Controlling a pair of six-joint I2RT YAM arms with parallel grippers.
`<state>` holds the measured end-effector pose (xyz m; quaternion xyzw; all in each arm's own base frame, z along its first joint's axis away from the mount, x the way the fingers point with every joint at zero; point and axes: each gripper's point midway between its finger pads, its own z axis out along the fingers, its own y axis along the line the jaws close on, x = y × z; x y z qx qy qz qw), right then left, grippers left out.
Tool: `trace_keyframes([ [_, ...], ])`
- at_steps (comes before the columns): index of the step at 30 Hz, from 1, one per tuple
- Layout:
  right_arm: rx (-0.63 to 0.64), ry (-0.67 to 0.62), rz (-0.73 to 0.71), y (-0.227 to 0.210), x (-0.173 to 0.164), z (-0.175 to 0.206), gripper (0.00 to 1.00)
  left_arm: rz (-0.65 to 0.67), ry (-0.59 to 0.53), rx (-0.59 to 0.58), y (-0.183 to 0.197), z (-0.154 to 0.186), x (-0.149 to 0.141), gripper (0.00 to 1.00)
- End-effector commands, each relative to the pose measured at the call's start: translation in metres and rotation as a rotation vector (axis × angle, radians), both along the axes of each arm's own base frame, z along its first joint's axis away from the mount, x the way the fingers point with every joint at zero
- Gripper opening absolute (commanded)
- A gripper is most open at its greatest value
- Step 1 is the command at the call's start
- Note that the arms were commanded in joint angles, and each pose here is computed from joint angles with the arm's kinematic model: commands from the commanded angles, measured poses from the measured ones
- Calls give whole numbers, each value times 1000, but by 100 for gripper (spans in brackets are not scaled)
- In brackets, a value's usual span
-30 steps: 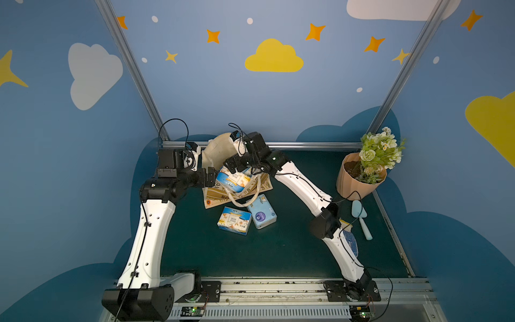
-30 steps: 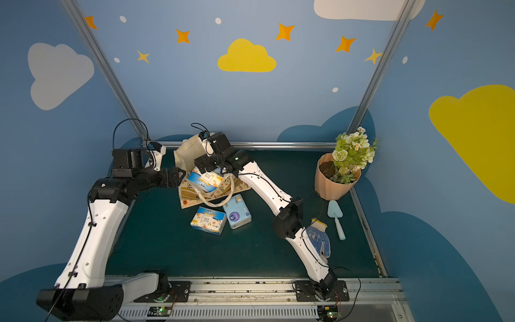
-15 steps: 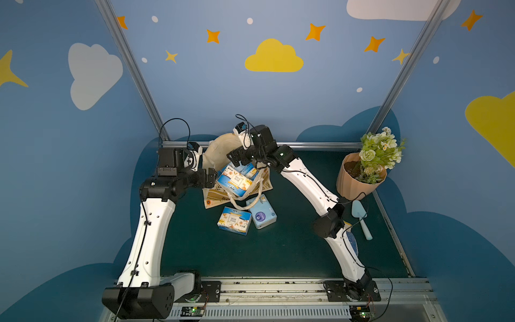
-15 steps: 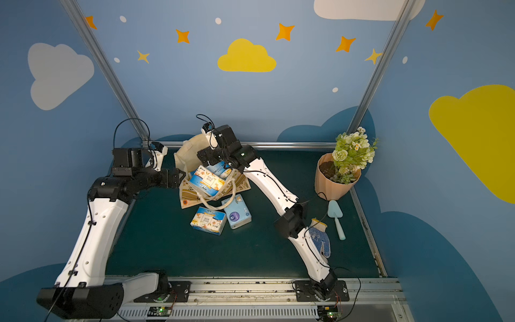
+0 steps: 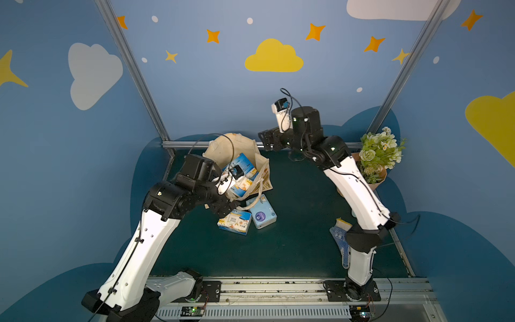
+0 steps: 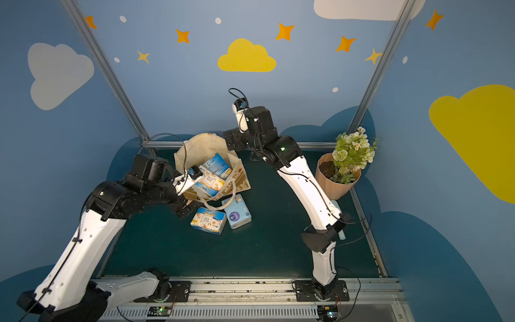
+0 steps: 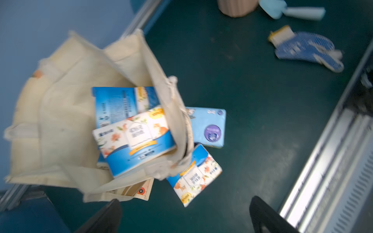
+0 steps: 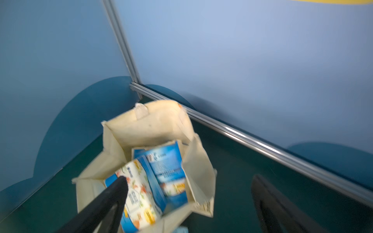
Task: Put tissues into the canvas bag
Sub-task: Place the pack of facial tissues in the canvas bag, then adjust the pack of facial tissues at the center of the board.
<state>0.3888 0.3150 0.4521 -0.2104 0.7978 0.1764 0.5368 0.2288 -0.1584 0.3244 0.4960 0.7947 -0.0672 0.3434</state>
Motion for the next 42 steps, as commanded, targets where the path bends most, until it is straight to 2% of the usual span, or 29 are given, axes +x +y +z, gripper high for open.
trace_keyframes([
  [1,-10,129,-169,-61,-8,-38,96,-190,99,233,-5,-45,-37,100],
  [5,34,240,-236,-112,-37,-79,97,-342,169,405,-11,-97,-59,100],
  [11,-15,359,-280,-146,-82,-143,97,-413,288,567,16,-164,-72,100],
  [13,-13,385,-289,-152,-92,-157,97,-405,302,569,25,-179,-71,100],
  [19,19,444,-292,-157,-110,-187,97,-318,284,441,33,-196,-51,100],
  [26,64,572,-171,-131,-125,-221,97,-215,274,317,34,-204,-21,100],
  [32,-77,630,-53,-88,-140,-264,97,-176,275,249,35,-201,-12,100],
  [37,-204,579,65,-32,-146,-285,97,-159,309,204,32,-193,-22,100],
  [42,-259,484,143,18,-145,-309,97,-135,298,203,34,-194,-20,100],
])
